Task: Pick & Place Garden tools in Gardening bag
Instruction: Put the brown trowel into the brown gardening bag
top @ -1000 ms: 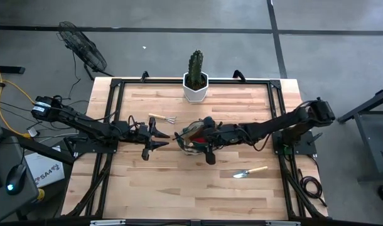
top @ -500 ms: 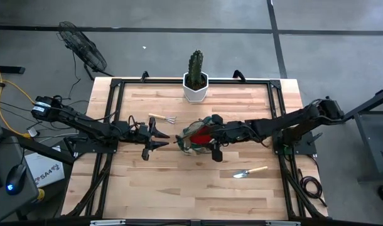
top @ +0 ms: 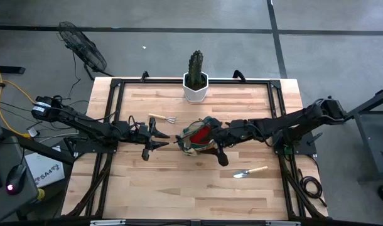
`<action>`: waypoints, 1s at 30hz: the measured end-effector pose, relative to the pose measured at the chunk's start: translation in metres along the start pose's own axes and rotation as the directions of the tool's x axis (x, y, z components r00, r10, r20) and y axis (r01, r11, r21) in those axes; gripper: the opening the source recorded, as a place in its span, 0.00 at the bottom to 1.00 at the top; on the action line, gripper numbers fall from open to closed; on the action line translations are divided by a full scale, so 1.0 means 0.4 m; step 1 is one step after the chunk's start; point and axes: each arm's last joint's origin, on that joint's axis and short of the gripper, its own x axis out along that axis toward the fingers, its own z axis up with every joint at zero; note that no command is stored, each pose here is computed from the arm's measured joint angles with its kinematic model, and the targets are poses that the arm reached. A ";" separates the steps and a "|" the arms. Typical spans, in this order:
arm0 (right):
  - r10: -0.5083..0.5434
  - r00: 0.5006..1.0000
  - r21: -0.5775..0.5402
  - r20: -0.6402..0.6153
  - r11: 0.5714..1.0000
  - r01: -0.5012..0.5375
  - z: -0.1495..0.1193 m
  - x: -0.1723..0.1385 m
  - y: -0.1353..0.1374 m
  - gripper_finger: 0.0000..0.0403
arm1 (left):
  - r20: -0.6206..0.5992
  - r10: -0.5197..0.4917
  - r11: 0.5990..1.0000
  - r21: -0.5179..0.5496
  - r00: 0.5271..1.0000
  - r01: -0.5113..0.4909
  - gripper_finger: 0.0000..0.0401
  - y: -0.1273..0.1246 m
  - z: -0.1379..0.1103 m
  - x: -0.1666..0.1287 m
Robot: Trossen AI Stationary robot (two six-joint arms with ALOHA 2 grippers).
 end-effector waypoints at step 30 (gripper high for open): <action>-0.026 0.990 -0.098 -0.139 0.995 0.013 -0.140 0.126 0.079 0.01 | 0.001 0.005 1.000 0.000 1.000 -0.005 0.31 0.000 0.000 0.000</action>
